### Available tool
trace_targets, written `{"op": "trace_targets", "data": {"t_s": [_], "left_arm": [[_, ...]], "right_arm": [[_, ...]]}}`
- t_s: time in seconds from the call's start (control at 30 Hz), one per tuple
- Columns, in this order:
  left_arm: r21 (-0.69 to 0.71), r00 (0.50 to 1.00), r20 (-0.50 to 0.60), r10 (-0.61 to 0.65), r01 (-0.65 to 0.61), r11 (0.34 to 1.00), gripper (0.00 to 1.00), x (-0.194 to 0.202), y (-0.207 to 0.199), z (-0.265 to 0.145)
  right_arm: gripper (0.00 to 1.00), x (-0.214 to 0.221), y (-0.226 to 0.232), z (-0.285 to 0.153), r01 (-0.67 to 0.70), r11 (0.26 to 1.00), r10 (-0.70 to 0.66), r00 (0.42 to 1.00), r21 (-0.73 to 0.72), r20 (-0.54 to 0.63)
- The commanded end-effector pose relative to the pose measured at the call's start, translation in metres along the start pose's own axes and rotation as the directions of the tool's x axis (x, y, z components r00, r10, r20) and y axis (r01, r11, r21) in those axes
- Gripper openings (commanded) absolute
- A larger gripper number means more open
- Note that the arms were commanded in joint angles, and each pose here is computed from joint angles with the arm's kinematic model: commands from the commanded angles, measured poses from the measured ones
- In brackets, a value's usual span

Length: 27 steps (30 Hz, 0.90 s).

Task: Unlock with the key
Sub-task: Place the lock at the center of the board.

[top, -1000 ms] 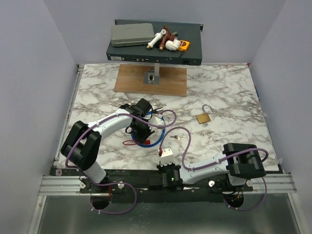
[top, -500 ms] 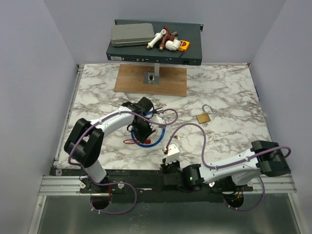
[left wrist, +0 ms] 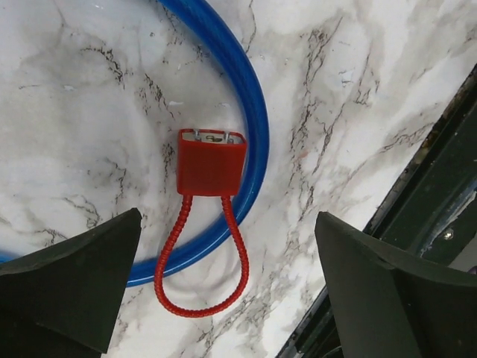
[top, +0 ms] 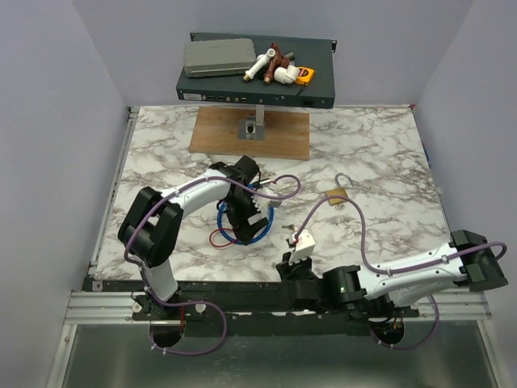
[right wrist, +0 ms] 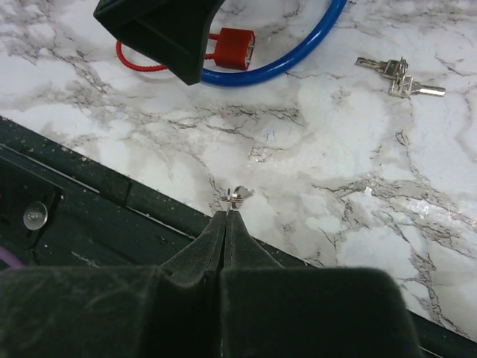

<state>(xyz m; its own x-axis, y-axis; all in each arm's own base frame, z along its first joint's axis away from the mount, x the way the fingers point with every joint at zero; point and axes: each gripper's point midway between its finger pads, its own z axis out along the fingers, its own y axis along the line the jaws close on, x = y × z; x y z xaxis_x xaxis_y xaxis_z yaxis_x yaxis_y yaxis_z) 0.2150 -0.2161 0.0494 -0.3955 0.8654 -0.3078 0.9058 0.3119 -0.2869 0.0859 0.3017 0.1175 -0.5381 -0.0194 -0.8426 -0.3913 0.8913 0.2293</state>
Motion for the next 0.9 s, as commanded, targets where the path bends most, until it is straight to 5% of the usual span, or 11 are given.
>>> {"op": "trace_targets", "data": {"t_s": [0.0, 0.27, 0.47, 0.87], "left_arm": [[-0.003, 0.998, 0.050, 0.041, -0.041, 0.999, 0.98, -0.012, -0.010, -0.024], [0.049, 0.926, 0.292, 0.237, -0.262, 0.964, 0.98, -0.030, -0.080, -0.108], [0.124, 0.802, 0.440, 0.403, -0.499, 0.857, 0.98, -0.007, -0.148, -0.141], [0.181, 0.685, 0.535, 0.495, -0.665, 0.724, 0.91, -0.002, -0.196, -0.169]], "right_arm": [[0.01, -0.029, -0.003, -0.005, -0.012, 1.000, 0.011, 0.996, 0.007, 0.084], [0.01, -0.071, 0.024, -0.031, 0.023, 0.988, -0.007, 0.994, -0.151, 0.105], [0.01, -0.102, 0.056, -0.065, 0.101, 0.928, -0.063, 0.991, -0.357, 0.119], [0.01, -0.121, 0.124, -0.082, 0.309, 0.817, -0.292, 0.950, -0.487, 0.113]]}}
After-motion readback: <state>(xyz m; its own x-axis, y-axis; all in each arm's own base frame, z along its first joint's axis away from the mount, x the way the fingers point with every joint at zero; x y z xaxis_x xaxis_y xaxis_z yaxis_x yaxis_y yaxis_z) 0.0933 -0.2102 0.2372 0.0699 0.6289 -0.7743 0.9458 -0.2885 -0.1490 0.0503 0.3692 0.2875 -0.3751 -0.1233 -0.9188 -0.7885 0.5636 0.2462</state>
